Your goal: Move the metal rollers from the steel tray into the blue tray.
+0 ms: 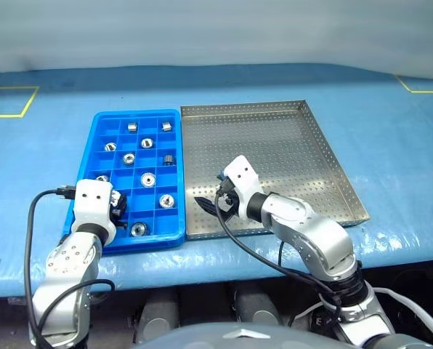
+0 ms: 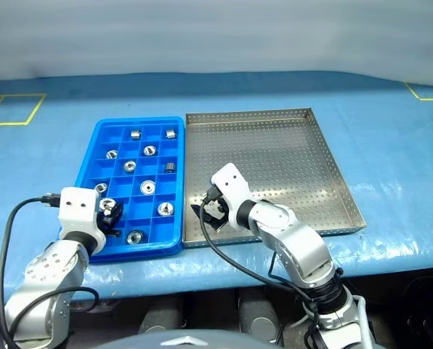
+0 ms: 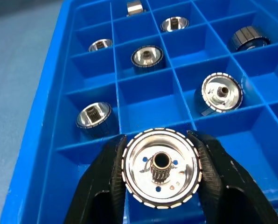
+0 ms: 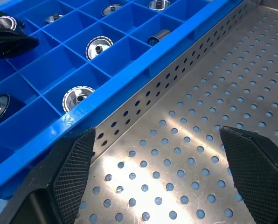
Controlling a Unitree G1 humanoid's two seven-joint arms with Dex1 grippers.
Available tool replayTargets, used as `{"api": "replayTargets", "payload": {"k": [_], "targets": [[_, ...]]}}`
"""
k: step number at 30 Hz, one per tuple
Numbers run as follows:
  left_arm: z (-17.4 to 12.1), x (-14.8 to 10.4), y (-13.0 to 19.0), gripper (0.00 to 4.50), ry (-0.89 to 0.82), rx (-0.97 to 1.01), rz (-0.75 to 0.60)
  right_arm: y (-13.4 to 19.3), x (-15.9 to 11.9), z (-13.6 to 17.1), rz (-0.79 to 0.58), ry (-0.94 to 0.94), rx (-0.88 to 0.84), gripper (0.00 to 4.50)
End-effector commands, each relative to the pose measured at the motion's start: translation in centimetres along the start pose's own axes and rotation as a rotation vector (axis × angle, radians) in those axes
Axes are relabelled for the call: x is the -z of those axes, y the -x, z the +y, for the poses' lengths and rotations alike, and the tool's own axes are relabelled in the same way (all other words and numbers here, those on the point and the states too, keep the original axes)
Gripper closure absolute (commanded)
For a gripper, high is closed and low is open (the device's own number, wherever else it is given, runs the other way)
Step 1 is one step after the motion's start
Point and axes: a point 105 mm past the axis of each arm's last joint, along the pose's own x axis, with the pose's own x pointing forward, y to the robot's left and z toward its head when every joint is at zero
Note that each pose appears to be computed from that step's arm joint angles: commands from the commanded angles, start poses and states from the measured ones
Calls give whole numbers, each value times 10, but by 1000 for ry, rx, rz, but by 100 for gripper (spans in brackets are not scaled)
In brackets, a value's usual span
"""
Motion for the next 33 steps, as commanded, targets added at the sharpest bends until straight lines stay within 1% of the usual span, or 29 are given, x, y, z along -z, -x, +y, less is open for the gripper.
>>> {"api": "replayTargets", "payload": {"k": [1,3,8,10,12,13,14,16,21,24,27,30,33], "targets": [[5,-1,-1,279,7,-38,-10,5,-11,0,-49,10,7,0],[6,1,-3,279,32,-47,-3,5,-11,-1,-49,7,13,0],[2,-2,-10,279,24,-29,-26,7,-10,-3,-52,0,30,0],[-3,-4,-12,206,28,-6,-38,8,-10,-3,-55,-5,36,0],[-6,-9,-14,144,34,10,-56,9,-11,-4,-58,-7,43,0],[-7,-14,-16,109,38,17,-72,9,-11,-5,-59,-9,49,0],[-8,-19,-17,83,44,25,-91,10,-11,-5,-61,-11,56,0],[-9,-34,-17,9,30,37,-144,13,-10,-8,-65,-15,74,0],[-18,-78,-16,4,-11,160,-304,24,-8,-17,-73,-28,140,0],[-25,-99,-18,4,-61,251,-367,33,-5,-24,-74,-44,181,0],[-42,-119,-21,4,-143,372,-416,43,1,-31,-59,-45,238,0],[-63,-129,-23,4,-203,514,-429,54,4,-36,-56,-51,289,0],[-88,-128,-25,4,-260,663,-410,63,9,-39,-55,-64,336,0]]}}
